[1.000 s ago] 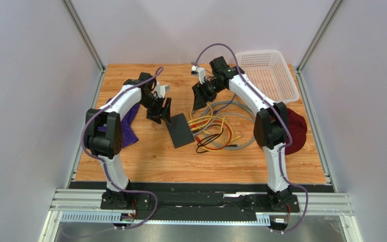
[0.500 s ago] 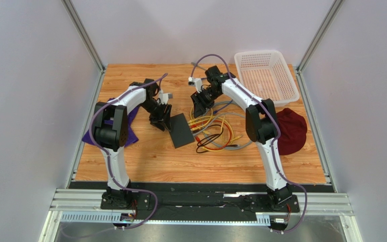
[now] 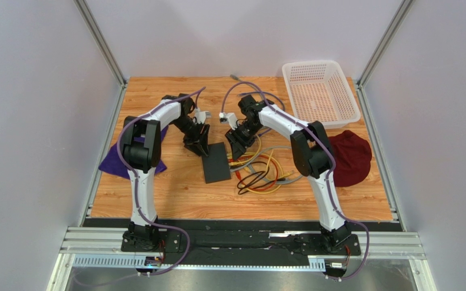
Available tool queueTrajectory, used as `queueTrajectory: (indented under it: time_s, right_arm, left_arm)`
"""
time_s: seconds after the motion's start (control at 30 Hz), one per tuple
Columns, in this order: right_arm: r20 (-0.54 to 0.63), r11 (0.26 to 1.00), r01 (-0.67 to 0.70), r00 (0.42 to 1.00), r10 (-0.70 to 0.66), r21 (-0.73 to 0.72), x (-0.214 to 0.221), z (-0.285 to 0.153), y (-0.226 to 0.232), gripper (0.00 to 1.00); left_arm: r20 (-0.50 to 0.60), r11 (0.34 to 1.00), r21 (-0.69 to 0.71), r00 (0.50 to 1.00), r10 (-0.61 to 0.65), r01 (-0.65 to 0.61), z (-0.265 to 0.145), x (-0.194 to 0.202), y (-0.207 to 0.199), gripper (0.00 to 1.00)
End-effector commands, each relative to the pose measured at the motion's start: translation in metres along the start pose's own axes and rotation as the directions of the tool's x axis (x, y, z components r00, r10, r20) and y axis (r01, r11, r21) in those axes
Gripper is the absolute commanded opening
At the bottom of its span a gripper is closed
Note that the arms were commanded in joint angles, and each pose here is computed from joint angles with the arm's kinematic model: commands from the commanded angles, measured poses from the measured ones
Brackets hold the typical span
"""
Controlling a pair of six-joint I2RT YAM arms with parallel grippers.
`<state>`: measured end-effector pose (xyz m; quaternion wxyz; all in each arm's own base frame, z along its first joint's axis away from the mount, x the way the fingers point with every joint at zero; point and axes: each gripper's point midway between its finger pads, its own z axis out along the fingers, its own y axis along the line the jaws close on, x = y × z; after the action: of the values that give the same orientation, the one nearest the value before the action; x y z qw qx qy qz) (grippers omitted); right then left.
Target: Pull the plug from the switch port
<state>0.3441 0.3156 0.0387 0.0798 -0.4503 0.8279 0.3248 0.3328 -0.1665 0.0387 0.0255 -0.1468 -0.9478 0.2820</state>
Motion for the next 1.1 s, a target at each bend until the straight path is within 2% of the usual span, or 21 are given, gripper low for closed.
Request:
queueTrajectory:
  time_s: [0.0,0.13,0.2,0.23,0.27,0.37,0.43,0.6,0.7,0.73,0.8,0.83,0.93,1.07]
  right_arm:
    - [0.005,0.996,0.087,0.996,-0.087,-0.028,-0.014,-0.007,0.054,0.57]
    - [0.037,0.994,0.107,0.993,-0.108,0.030,-0.031,-0.018,0.056,0.57]
    - [0.059,0.991,0.115,0.991,-0.119,0.075,-0.040,-0.030,0.049,0.58]
    - [0.074,0.991,0.111,0.990,-0.117,0.079,-0.044,-0.035,0.050,0.59]
    - [0.086,0.991,0.109,0.990,-0.115,0.076,-0.046,-0.039,0.050,0.59]
    - [0.126,0.994,0.100,0.987,-0.105,0.039,-0.053,-0.048,0.051,0.59]
    - [0.128,0.995,0.101,0.987,-0.102,0.016,-0.055,-0.049,0.053,0.60]
    - [0.149,0.992,0.114,0.983,-0.103,-0.062,-0.062,-0.043,0.061,0.60]
    - [0.147,0.993,0.052,0.988,-0.035,-0.110,-0.067,-0.024,0.051,0.60]
    - [0.148,0.991,0.038,0.989,-0.019,-0.130,-0.069,-0.020,0.052,0.60]
    - [0.151,0.987,0.010,0.988,0.014,-0.158,-0.072,-0.012,0.051,0.59]
    - [0.157,0.984,0.001,0.987,0.028,-0.178,-0.074,-0.011,0.053,0.59]
    - [0.140,0.978,-0.016,0.989,0.046,-0.207,-0.066,-0.002,0.057,0.59]
    - [0.075,0.985,-0.067,0.994,0.080,-0.157,-0.046,0.012,0.046,0.58]
  left_arm:
    - [0.021,0.999,0.005,0.999,0.043,-0.043,-0.008,-0.014,0.001,0.52]
    - [0.045,0.994,-0.083,0.996,0.072,-0.068,-0.025,-0.011,0.005,0.54]
    - [0.112,0.987,-0.147,0.990,0.086,-0.069,-0.048,-0.013,0.004,0.60]
    - [0.132,0.986,-0.162,0.990,0.051,-0.030,-0.052,-0.006,0.011,0.64]
    - [0.220,0.984,-0.177,0.974,0.049,-0.010,-0.071,-0.013,0.005,0.65]
    - [0.314,0.986,-0.106,0.945,-0.091,0.130,-0.091,-0.002,0.003,0.67]
    - [0.331,0.985,-0.042,0.932,-0.147,0.170,-0.099,0.006,-0.005,0.67]
    - [0.422,0.992,0.033,0.898,-0.127,0.125,-0.132,0.004,-0.039,0.65]
    - [0.415,0.980,0.145,0.891,-0.186,0.137,-0.124,-0.011,-0.049,0.52]
    - [0.388,0.970,0.176,0.895,-0.222,0.165,-0.113,-0.008,-0.047,0.39]
    - [0.365,0.944,0.297,0.897,-0.248,0.141,-0.099,-0.015,-0.057,0.13]
    - [0.337,0.935,0.319,0.904,-0.264,0.154,-0.087,-0.011,-0.055,0.05]
    - [0.289,0.914,0.369,0.914,-0.286,0.169,-0.066,-0.011,-0.052,0.01]
    - [0.224,0.892,0.384,0.914,-0.339,0.236,-0.042,-0.011,-0.038,0.01]
